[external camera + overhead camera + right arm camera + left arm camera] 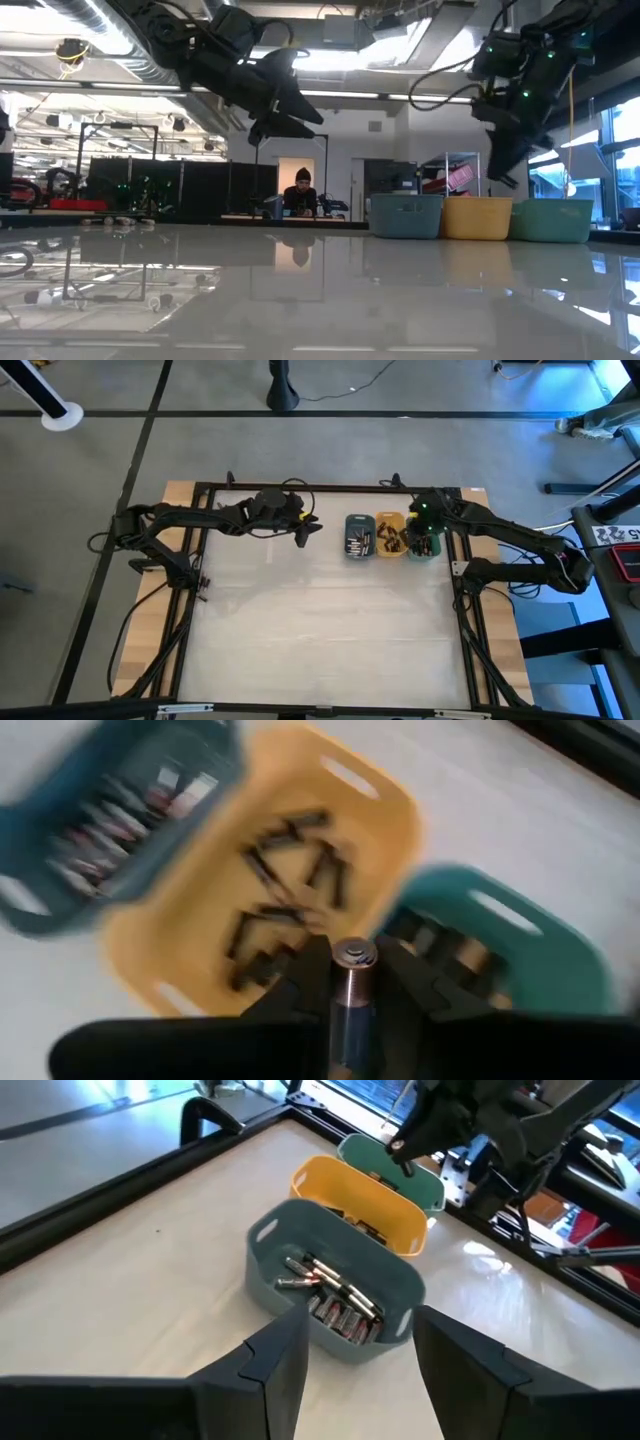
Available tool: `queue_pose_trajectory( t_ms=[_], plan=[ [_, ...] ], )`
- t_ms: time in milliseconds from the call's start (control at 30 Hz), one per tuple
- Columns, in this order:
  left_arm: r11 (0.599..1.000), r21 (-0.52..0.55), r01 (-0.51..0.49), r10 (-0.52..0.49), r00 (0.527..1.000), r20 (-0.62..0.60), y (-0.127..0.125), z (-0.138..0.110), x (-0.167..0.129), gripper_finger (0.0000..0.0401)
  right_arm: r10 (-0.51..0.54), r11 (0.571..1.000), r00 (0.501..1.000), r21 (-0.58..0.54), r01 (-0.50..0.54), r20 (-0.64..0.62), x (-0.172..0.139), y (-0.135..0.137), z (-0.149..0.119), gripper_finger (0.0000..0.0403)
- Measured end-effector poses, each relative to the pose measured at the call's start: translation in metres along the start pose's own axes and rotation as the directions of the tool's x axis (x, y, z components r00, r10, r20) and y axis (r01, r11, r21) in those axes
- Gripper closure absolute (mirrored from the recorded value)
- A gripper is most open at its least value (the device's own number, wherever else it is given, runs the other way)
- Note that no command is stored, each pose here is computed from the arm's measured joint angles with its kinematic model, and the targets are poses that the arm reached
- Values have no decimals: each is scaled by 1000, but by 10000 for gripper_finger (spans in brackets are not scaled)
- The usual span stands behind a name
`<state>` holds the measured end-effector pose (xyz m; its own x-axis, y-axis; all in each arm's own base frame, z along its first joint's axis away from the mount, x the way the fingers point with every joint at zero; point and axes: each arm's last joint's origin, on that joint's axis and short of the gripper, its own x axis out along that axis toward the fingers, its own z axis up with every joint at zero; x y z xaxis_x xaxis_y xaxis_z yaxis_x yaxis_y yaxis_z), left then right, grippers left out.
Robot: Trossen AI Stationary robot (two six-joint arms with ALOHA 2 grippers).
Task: Sort batteries
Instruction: Put the black battery into the green bin, then put the black battery into the yellow bin
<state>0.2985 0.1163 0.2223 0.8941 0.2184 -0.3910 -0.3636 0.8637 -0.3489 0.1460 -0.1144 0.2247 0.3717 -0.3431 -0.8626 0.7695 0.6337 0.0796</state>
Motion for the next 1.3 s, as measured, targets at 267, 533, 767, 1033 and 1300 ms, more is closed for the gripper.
queue_pose_trajectory(
  t_ms=[267,533,767,1033,1300],
  plan=[
    [1000,-2,-9,9,1000,3,0,0,0,231,-160,974,982,144,174,-100,10,-17,-3,355],
    [1000,-4,-3,3,1000,0,-3,-1,1,231,-197,954,954,180,240,-227,39,-35,0,355],
    [1000,-5,-4,4,1000,-2,-2,-1,1,231,-192,957,943,159,241,-273,65,-35,3,355],
    [1000,-2,-7,7,1000,-11,-2,-2,1,231,-193,962,932,130,242,-306,77,-35,3,303],
    [1000,-7,-13,13,999,-30,-1,-4,1,231,-229,957,924,101,271,-307,77,-36,2,231]
  ],
)
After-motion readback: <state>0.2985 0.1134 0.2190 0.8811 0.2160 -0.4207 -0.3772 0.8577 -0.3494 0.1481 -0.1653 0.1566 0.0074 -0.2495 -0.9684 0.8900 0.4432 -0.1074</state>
